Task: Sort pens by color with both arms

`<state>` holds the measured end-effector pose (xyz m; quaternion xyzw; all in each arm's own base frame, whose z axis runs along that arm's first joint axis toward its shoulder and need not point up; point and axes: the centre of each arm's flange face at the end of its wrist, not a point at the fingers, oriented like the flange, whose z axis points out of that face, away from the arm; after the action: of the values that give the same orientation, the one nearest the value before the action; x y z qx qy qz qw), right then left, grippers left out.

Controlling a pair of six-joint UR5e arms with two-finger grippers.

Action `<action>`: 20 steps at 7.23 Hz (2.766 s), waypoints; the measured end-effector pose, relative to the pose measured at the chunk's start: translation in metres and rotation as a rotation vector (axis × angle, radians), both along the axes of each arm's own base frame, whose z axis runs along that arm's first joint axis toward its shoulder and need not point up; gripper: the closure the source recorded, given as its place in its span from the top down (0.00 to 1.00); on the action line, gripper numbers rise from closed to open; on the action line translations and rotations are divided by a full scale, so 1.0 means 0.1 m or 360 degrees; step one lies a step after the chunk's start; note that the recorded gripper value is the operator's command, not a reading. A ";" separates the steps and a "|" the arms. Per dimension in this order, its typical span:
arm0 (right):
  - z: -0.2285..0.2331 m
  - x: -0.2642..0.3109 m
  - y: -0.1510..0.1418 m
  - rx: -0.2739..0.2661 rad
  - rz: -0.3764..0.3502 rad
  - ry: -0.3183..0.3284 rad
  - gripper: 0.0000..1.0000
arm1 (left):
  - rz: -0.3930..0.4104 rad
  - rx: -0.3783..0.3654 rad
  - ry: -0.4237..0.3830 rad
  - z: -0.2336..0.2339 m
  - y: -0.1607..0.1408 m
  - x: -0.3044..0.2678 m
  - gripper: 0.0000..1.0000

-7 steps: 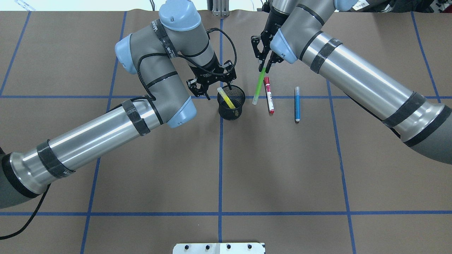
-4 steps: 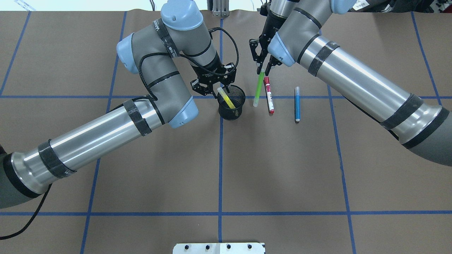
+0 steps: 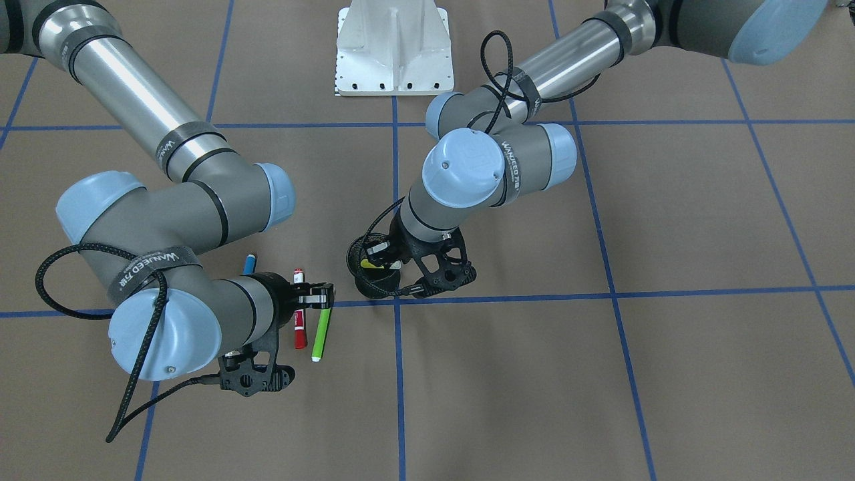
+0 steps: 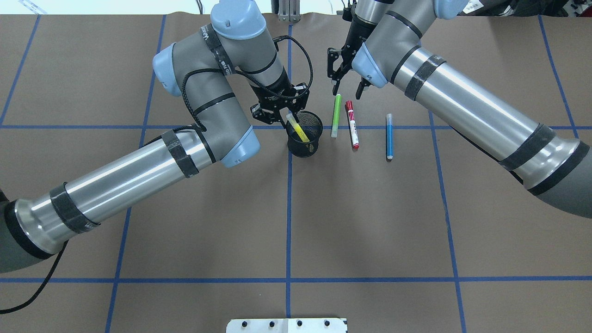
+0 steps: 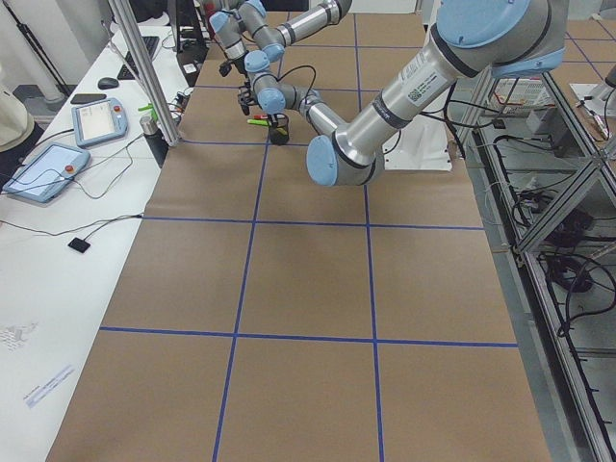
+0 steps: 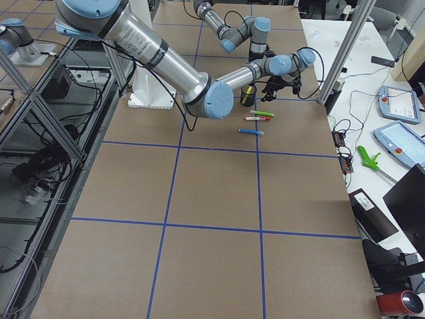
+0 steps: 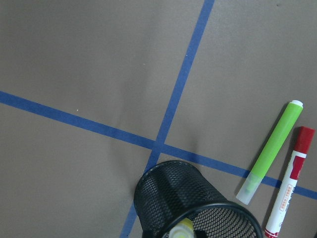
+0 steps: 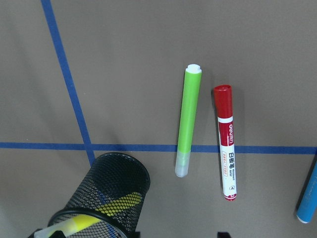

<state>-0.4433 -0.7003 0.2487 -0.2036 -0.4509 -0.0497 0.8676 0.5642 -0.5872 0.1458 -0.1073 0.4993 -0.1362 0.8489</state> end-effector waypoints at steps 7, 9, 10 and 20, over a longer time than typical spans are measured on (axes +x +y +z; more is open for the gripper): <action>0.62 3.50 -0.51 -0.0316 0.0736 0.0227 0.80 | 0.0001 0.0023 0.0001 -0.02 -0.03 -0.03 0.16; 0.65 4.11 -0.47 -0.0295 0.0879 0.0362 0.80 | -0.0016 0.0028 0.0010 -0.09 -0.10 -0.12 0.09; 0.67 4.31 -0.36 -0.0294 0.0965 0.0432 0.82 | -0.0030 0.0030 0.0017 -0.14 -0.14 -0.22 0.05; 2.23 4.98 2.05 0.0467 0.0529 0.0548 0.98 | -0.0565 0.0566 -0.0044 -1.00 -0.08 -0.97 0.04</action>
<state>0.0548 -0.4953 0.4719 -0.0045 -0.3120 0.0638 0.9479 0.4671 -0.5952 0.0460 0.1350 0.5147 -0.1946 0.8240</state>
